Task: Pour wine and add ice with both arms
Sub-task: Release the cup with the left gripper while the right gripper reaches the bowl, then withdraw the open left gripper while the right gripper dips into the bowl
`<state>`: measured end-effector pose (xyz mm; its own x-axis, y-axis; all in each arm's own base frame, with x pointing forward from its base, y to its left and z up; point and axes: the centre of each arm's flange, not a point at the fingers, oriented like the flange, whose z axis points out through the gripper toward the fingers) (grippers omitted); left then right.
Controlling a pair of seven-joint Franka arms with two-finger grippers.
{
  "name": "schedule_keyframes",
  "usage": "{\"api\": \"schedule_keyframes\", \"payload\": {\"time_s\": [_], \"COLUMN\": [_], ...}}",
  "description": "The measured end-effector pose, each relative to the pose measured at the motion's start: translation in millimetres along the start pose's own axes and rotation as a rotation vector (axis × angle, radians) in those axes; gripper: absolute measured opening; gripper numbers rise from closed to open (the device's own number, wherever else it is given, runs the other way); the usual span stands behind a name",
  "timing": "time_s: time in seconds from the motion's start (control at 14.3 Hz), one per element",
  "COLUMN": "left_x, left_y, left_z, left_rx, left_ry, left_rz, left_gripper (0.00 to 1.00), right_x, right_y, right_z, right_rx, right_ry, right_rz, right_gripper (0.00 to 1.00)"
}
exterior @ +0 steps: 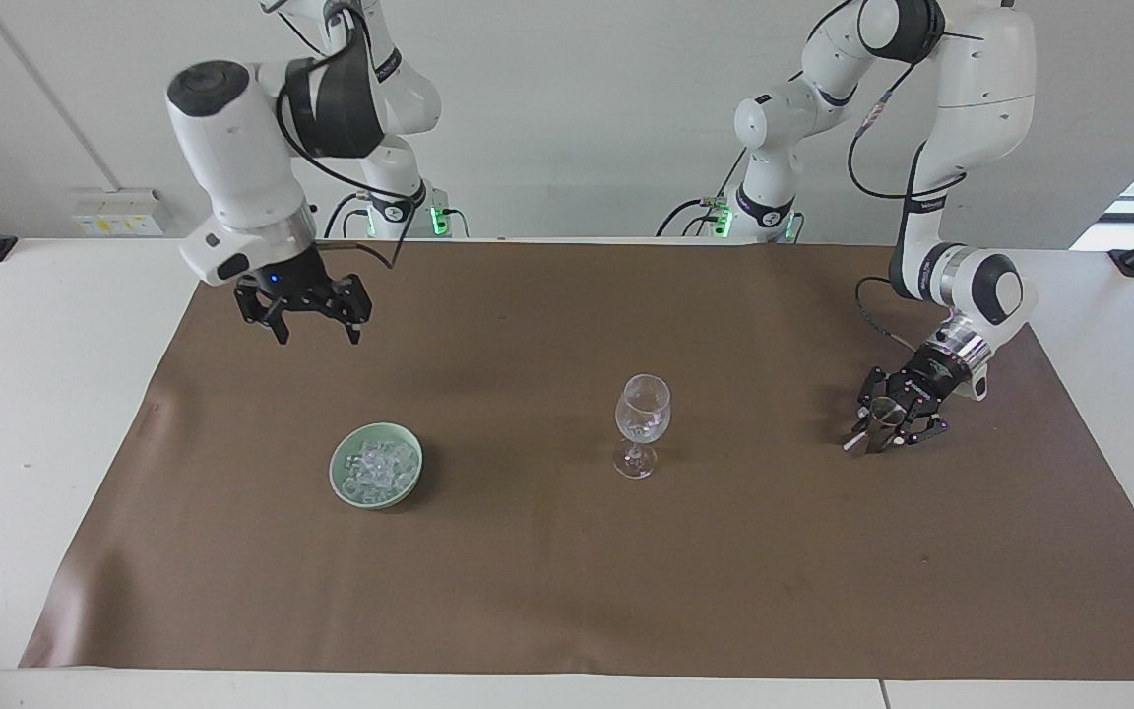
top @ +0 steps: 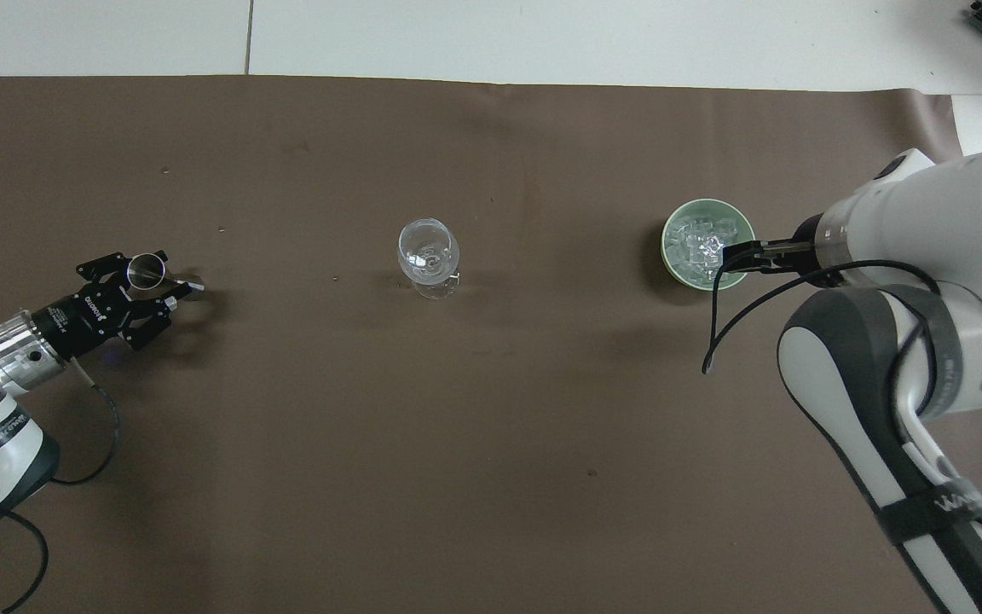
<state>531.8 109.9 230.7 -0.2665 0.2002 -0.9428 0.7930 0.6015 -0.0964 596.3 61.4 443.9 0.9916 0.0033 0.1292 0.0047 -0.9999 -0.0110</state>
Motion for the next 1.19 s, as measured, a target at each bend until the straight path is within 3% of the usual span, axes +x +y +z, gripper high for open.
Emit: {"api": "schedule_keyframes", "payload": {"time_s": [0.07, 0.28, 0.56, 0.98, 1.19], "left_x": [0, 0, 1, -6, -25], "left_y": [0, -1, 0, 18, 30], "left_z": [1, 1, -1, -30, -51], "left_rx": [0.001, 0.002, 0.022, 0.109, 0.162], "left_ry": [0.000, 0.000, 0.023, 0.151, 0.244], "left_rz": [0.002, 0.005, 0.030, 0.166, 0.279], "left_gripper": [0.70, 1.00, 1.00, 1.00, 1.00], "right_x": [6, 16, 21, 22, 25], "right_y": [1, 3, 3, 3, 3], "right_z": [20, 64, 86, 94, 101], "right_rx": [0.005, 0.016, 0.023, 0.025, 0.026], "right_ry": [0.007, 0.021, 0.033, 0.030, 0.025], "right_rz": [0.002, 0.007, 0.008, 0.009, 0.010], "right_gripper": [1.00, 1.00, 1.00, 1.00, 0.92]}}
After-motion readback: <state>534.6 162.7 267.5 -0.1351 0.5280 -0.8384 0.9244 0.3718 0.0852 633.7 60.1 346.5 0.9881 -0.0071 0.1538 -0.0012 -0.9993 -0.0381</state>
